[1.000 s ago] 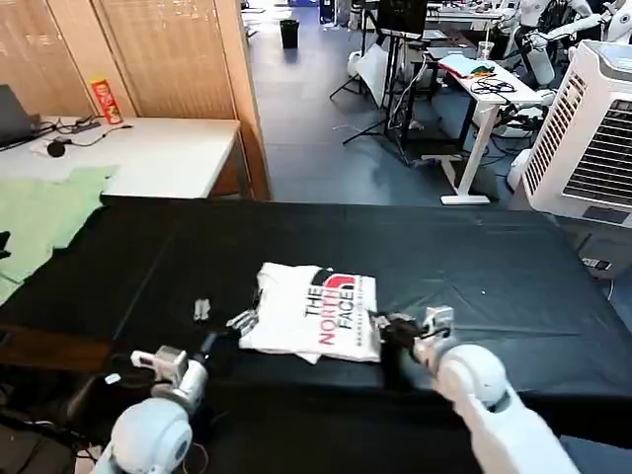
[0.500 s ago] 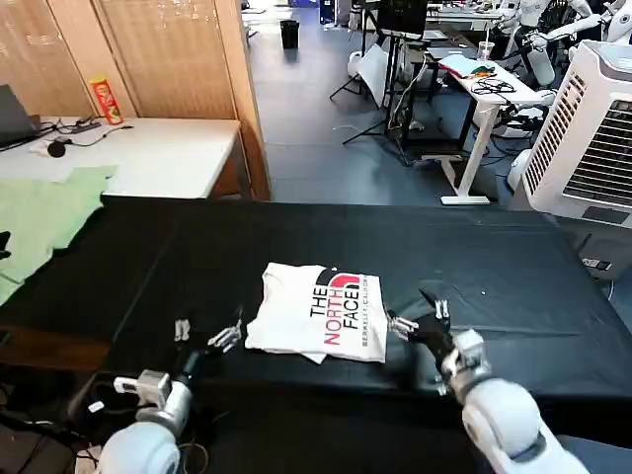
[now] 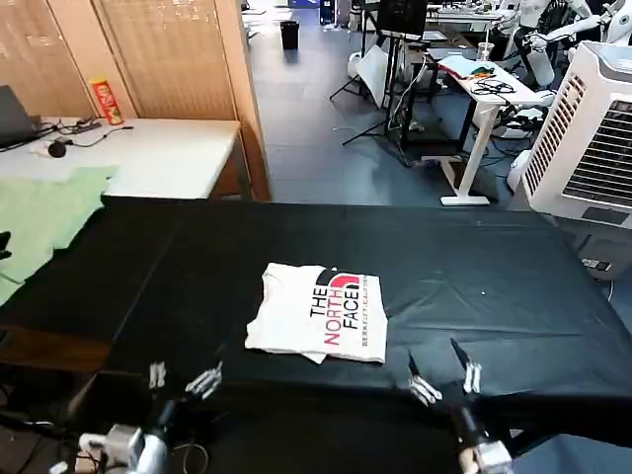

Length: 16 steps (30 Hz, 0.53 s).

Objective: Fold and organize the clothes.

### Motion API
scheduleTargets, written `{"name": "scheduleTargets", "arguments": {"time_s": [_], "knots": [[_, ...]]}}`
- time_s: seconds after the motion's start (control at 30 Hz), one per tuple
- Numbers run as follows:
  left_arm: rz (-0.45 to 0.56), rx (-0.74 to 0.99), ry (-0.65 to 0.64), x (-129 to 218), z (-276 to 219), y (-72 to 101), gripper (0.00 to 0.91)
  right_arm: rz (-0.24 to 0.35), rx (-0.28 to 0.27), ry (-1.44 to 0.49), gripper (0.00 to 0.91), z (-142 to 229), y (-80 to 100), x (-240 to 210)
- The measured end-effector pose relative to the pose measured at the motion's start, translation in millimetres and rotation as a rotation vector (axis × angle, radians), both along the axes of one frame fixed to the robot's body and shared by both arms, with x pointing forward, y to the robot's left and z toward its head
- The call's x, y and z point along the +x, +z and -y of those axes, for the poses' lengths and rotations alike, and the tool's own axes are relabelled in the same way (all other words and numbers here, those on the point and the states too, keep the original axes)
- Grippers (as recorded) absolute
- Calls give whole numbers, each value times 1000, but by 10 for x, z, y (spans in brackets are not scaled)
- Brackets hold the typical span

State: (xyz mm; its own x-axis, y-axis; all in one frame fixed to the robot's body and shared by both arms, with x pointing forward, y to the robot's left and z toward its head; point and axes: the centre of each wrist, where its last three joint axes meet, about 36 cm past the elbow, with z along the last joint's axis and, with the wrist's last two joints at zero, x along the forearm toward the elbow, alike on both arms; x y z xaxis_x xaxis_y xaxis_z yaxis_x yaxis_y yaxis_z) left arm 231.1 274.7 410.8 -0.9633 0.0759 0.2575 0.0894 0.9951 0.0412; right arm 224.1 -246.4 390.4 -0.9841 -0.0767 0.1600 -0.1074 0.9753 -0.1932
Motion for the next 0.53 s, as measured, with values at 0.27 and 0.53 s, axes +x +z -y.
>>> {"name": "scheduleTargets", "arguments": {"time_s": [0.27, 0.53], "knots": [[-92, -4, 52, -457, -86, -90, 878, -177, 47, -76, 878, -130, 62, -553], [-156, -30, 85, -586, -55, 2, 878, -226, 53, -85, 878, -152, 74, -698]]}}
